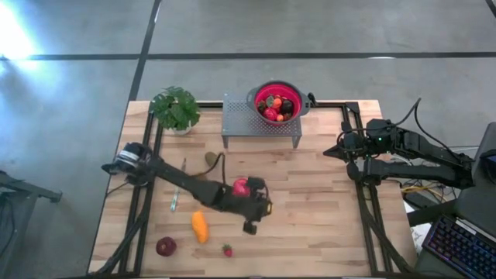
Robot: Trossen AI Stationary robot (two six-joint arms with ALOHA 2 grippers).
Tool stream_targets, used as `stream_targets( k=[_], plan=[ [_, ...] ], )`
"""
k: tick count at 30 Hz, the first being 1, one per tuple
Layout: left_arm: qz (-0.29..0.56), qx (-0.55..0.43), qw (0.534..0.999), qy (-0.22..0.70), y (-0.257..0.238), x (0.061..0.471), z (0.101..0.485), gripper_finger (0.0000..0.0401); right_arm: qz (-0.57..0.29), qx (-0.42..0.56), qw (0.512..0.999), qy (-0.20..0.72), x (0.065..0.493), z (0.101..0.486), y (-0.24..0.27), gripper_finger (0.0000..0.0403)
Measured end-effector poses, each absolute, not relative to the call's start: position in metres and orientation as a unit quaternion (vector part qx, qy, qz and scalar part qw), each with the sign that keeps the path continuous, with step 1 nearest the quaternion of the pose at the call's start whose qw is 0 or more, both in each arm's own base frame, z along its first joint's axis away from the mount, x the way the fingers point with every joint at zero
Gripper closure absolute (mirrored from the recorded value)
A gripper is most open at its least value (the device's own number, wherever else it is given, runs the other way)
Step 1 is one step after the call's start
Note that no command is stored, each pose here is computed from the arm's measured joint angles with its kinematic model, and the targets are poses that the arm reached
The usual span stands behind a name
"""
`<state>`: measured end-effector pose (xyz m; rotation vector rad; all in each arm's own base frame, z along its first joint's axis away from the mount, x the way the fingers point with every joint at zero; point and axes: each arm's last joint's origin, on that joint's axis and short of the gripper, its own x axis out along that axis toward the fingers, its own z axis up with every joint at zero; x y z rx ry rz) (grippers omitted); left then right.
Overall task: Pick & Place Fruit
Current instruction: Put the peach into the strainer bowl on the shelf
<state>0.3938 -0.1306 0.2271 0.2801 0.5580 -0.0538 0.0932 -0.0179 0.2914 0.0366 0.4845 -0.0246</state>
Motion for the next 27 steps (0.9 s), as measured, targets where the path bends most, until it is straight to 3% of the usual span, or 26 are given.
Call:
stream_targets(
  k=[17, 27],
  plan=[
    [0.084, 0.215, 0.96, 0.16, -0.023, 0.429, 0.341, 0.0263, -0.012, 0.018, 0.971, 0.24, 0.093, 0.291, -0.018, 0.0394],
    [0.177, 0.201, 0.955, 0.127, 0.064, 0.425, 0.377, 0.0264, -0.012, 0.017, 0.971, 0.24, 0.093, 0.291, -0.018, 0.0394]
  ],
)
